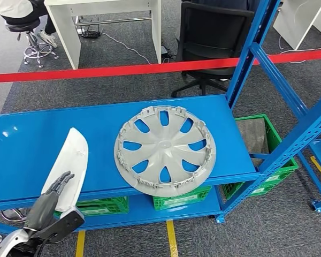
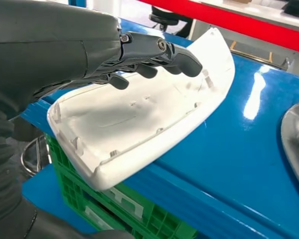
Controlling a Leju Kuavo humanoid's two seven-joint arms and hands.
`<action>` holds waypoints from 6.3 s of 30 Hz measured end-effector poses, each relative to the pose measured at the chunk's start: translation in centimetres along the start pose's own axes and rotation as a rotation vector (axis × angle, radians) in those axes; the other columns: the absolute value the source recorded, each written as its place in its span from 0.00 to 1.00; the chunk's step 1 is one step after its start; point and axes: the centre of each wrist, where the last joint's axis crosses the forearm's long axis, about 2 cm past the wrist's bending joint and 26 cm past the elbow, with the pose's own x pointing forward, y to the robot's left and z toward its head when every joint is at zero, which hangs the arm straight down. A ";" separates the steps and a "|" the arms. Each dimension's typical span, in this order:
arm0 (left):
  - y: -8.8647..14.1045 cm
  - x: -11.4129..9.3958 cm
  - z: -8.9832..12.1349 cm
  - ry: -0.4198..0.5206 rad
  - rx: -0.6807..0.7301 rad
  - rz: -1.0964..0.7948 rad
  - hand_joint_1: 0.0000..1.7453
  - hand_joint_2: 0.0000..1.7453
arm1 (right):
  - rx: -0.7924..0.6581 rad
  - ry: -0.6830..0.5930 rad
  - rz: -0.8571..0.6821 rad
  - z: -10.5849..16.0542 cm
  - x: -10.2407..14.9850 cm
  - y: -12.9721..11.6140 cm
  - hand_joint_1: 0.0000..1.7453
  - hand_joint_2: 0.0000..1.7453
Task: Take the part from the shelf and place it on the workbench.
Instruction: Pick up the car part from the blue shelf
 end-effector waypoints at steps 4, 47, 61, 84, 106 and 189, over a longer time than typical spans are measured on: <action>-0.2 0.0 0.0 0.013 -0.011 -0.001 0.00 1.00 | 0.005 -0.004 0.008 0.0 0.0 0.1 0.00 0.00; -0.4 0.7 -1.6 -0.020 0.125 -0.022 1.00 1.00 | -0.001 -0.084 0.039 -0.2 0.6 -0.2 0.00 0.00; 0.2 2.0 -1.8 -0.135 0.273 -0.091 1.00 1.00 | -0.012 -0.091 0.048 -0.3 0.6 -0.4 0.00 0.00; 2.1 5.7 -1.5 -0.409 0.655 -0.260 1.00 1.00 | -0.023 -0.072 0.023 0.0 0.4 0.1 0.00 0.00; 2.4 6.8 -1.4 -0.458 0.673 -0.198 1.00 1.00 | -0.023 -0.067 0.006 0.1 0.4 0.2 0.00 0.00; 2.0 7.6 -2.3 -0.442 0.545 -0.184 1.00 1.00 | -0.079 0.218 0.014 -0.1 -0.4 0.3 0.00 0.00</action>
